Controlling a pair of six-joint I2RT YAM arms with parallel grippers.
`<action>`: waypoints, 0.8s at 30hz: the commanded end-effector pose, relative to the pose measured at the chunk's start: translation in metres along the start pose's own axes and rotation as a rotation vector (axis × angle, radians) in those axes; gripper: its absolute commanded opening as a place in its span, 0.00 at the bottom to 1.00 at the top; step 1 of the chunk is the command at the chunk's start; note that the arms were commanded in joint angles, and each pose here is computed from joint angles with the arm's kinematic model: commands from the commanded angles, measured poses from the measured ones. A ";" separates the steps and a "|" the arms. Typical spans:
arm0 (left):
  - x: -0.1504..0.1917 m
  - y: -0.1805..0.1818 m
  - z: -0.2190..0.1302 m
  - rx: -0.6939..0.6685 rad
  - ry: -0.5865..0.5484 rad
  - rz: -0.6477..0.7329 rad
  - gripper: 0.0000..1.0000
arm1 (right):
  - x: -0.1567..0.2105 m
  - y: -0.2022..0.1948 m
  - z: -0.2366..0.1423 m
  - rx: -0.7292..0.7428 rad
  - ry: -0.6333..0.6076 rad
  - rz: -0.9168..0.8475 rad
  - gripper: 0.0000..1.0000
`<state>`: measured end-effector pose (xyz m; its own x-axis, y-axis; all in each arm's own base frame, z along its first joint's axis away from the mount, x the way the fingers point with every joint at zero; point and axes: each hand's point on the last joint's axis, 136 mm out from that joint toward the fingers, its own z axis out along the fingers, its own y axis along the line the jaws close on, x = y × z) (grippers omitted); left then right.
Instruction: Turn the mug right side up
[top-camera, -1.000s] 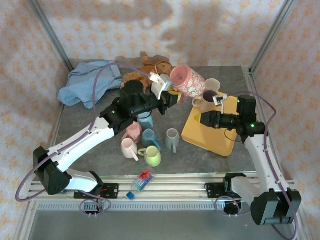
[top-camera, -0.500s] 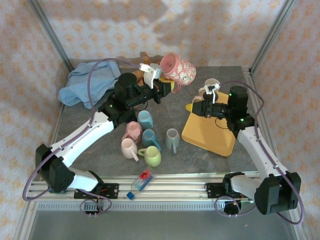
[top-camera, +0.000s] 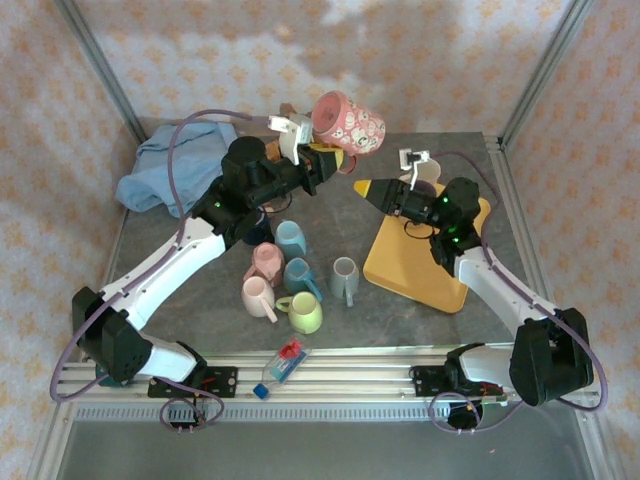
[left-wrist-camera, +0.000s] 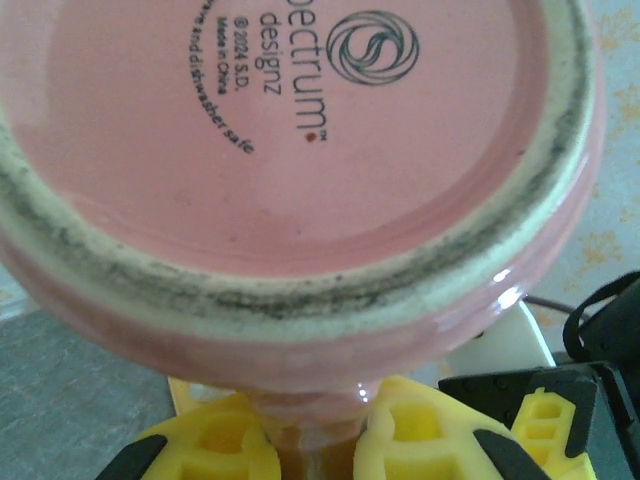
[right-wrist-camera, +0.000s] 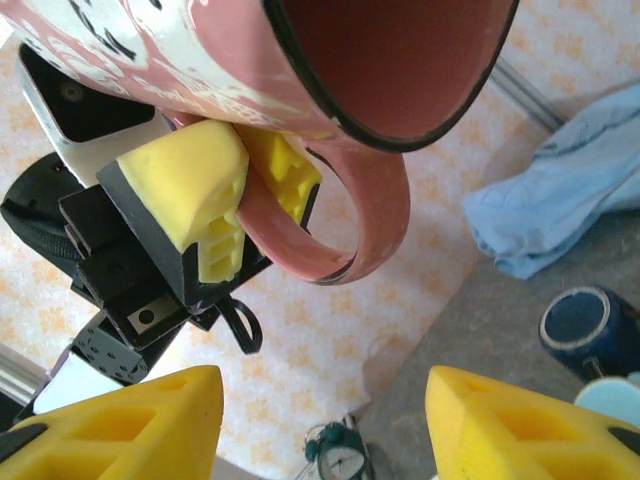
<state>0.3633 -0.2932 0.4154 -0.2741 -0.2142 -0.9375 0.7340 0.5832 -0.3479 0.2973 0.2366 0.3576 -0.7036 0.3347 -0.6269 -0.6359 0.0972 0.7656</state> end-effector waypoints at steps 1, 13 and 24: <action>-0.079 -0.039 -0.018 0.122 -0.236 0.062 0.00 | -0.024 0.029 0.000 -0.091 -0.115 -0.086 0.56; -0.089 -0.042 -0.026 0.127 -0.282 -0.015 0.00 | -0.042 0.043 0.009 -0.182 -0.192 -0.013 0.57; -0.090 -0.046 -0.035 0.135 -0.292 -0.027 0.00 | -0.054 0.054 0.031 -0.337 -0.212 0.093 0.50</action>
<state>0.3624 -0.2932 0.4375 -0.3114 -0.3302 -0.8911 0.7227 0.5265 -0.4477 0.3222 0.2583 0.4021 -0.7385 0.4762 -0.4773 -0.6057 -0.1576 0.7799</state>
